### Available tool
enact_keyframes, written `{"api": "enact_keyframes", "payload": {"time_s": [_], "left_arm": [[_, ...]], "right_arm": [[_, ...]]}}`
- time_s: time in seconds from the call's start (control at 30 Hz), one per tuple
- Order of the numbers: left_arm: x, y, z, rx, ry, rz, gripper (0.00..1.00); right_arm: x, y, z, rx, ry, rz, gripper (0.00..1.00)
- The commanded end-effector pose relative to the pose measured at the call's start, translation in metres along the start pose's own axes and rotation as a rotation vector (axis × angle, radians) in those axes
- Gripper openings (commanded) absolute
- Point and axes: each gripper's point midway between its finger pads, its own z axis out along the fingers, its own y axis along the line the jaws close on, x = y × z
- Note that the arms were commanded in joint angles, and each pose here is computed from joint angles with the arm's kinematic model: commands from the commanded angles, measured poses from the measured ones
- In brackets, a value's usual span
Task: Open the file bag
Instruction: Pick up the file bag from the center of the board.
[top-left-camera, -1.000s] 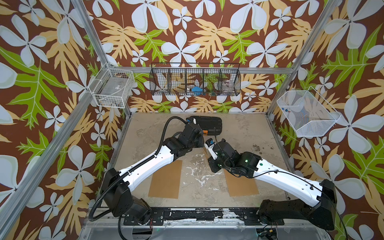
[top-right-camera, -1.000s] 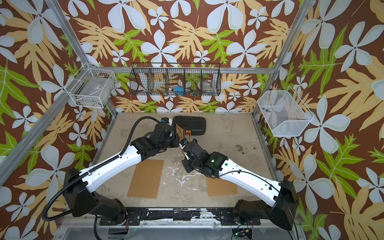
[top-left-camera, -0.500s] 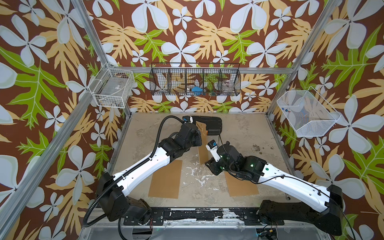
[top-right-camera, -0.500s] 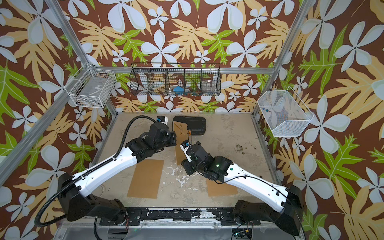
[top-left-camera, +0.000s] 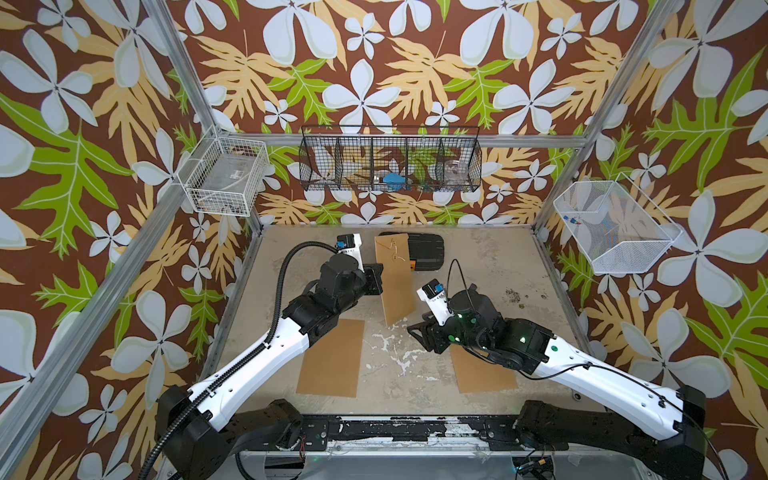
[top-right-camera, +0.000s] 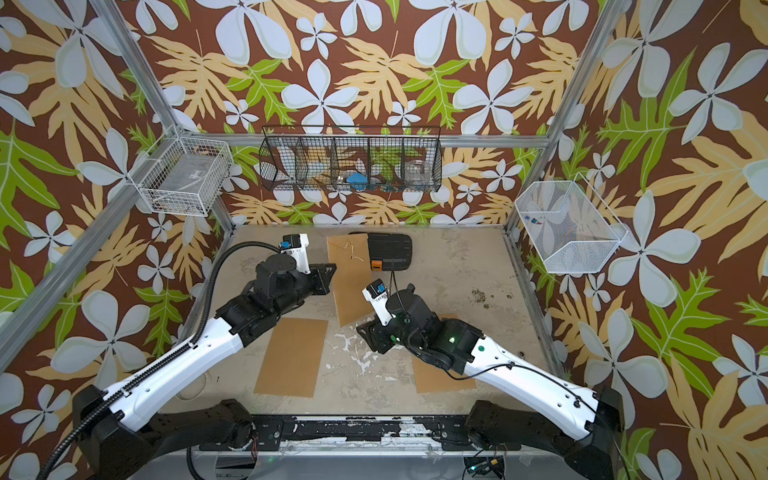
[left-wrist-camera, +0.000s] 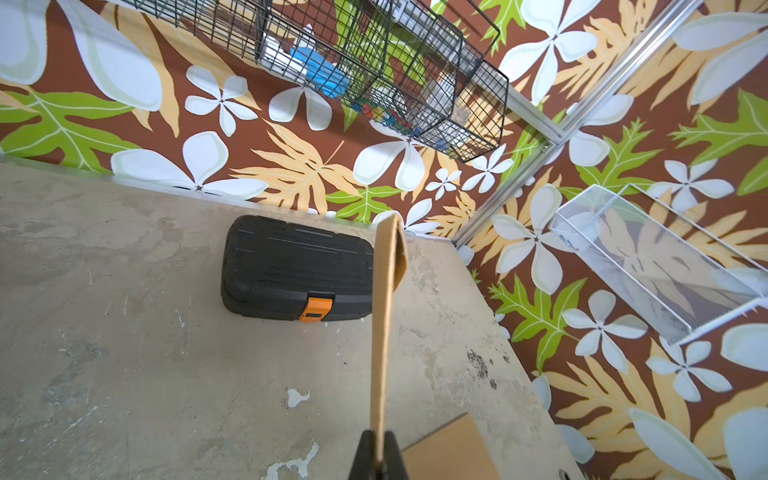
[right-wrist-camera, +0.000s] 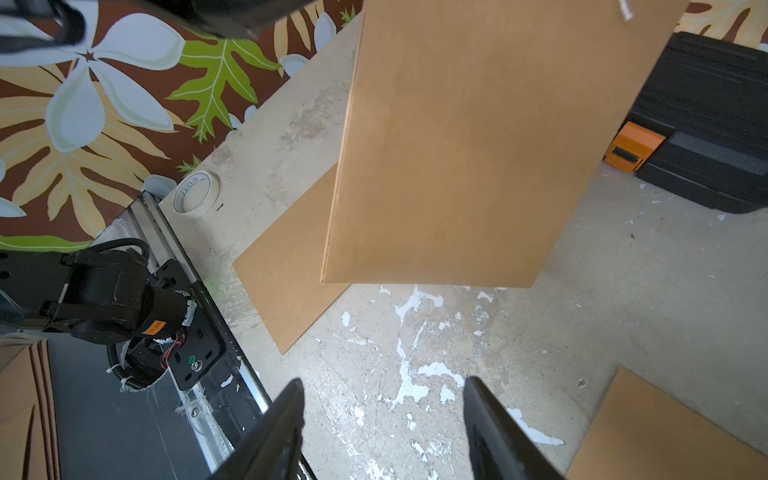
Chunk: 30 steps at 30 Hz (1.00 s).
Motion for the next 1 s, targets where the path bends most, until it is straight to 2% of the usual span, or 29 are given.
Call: {"api": "enact_keyframes", "payload": {"time_s": [0.0, 0.2, 0.4, 0.7, 0.97], "left_arm": [[-0.006, -0.016, -0.010, 0.140, -0.048, 0.024, 0.00], [0.010, -0.013, -0.017, 0.205, -0.029, 0.057, 0.00], [0.024, -0.033, -0.027, 0.363, -0.011, 0.065, 0.00], [0.038, -0.049, -0.040, 0.492, 0.029, 0.092, 0.00], [0.042, -0.054, -0.043, 0.536, 0.040, 0.080, 0.00]], "right_arm": [[-0.014, -0.008, -0.004, -0.019, -0.045, 0.053, 0.62], [-0.024, -0.053, -0.009, -0.056, -0.084, 0.183, 0.63], [-0.019, -0.085, 0.000, -0.140, -0.068, 0.256, 0.64], [-0.013, -0.103, 0.002, -0.265, -0.088, 0.292, 0.64], [-0.011, -0.088, -0.008, -0.354, -0.102, 0.234, 0.58]]}}
